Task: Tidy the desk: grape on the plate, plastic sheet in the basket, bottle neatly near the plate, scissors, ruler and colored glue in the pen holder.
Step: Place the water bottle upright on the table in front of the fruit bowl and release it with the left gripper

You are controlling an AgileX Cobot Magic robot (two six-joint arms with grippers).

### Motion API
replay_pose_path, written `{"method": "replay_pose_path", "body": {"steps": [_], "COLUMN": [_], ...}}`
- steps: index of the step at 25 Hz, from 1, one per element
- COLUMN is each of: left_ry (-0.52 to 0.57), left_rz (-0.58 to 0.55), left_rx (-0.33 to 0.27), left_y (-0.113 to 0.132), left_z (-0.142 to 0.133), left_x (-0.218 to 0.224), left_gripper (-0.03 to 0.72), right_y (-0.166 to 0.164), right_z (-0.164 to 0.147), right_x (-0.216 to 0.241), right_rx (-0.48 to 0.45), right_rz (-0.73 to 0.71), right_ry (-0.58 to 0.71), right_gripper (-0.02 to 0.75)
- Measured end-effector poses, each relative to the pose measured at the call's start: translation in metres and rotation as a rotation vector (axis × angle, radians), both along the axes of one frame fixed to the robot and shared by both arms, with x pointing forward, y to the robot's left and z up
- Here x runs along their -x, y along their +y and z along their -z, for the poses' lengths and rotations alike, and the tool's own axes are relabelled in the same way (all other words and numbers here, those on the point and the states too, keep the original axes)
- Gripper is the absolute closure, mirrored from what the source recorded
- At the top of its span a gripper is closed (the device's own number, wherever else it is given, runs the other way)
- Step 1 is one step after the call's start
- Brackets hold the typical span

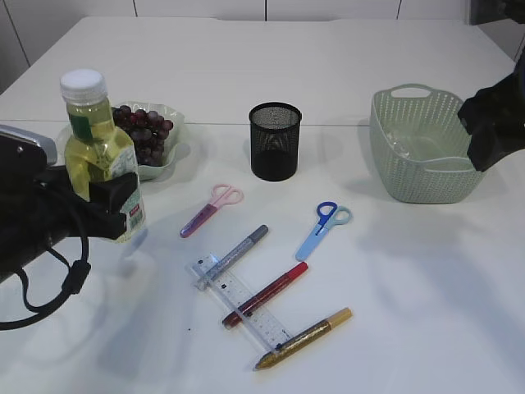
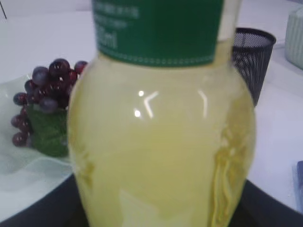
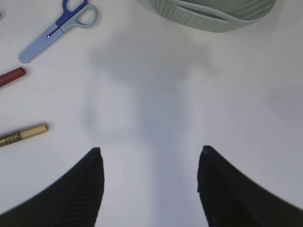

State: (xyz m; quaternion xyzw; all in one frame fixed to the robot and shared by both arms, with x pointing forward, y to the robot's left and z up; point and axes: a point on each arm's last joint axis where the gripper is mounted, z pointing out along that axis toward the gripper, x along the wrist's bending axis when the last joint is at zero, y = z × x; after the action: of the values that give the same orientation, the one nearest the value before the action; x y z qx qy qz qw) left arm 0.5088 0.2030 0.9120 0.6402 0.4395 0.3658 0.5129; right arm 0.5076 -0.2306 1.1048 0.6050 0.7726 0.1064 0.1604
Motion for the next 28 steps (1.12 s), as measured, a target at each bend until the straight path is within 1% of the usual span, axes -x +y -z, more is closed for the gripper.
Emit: {"method": "replay_pose_path", "body": {"steps": [4, 11, 20, 23, 28], "left_ry": [0.045, 0.108, 0.047, 0.042, 0.042], "left_rz": [-0.016, -0.011, 0.009, 0.007, 0.007], "left_rx": [-0.016, -0.05, -0.014, -0.006, -0.006], "left_y": [0.007, 0.024, 0.02, 0.019, 0.019], "left_z": [0.013, 0.035, 0.053, 0.054, 0.054], "left_x": [-0.003, -0.007, -0.022, -0.024, -0.024], "left_gripper": [0.259, 0.259, 0.26, 0.259, 0.224], "right_y": [0.0, 0.0, 0.0, 0.0, 0.0], "right_z": [0.0, 0.0, 0.0, 0.0, 0.0], "right_x": [0.0, 0.0, 0.0, 0.0, 0.0], "right_rx": [0.004, 0.006, 0.006, 0.006, 0.006], "right_rz": [0.0, 0.0, 0.0, 0.0, 0.0], "right_ry": [-0.001, -0.002, -0.002, -0.002, -0.002], "right_gripper": [0.248, 0.248, 0.248, 0.248, 0.248]}}
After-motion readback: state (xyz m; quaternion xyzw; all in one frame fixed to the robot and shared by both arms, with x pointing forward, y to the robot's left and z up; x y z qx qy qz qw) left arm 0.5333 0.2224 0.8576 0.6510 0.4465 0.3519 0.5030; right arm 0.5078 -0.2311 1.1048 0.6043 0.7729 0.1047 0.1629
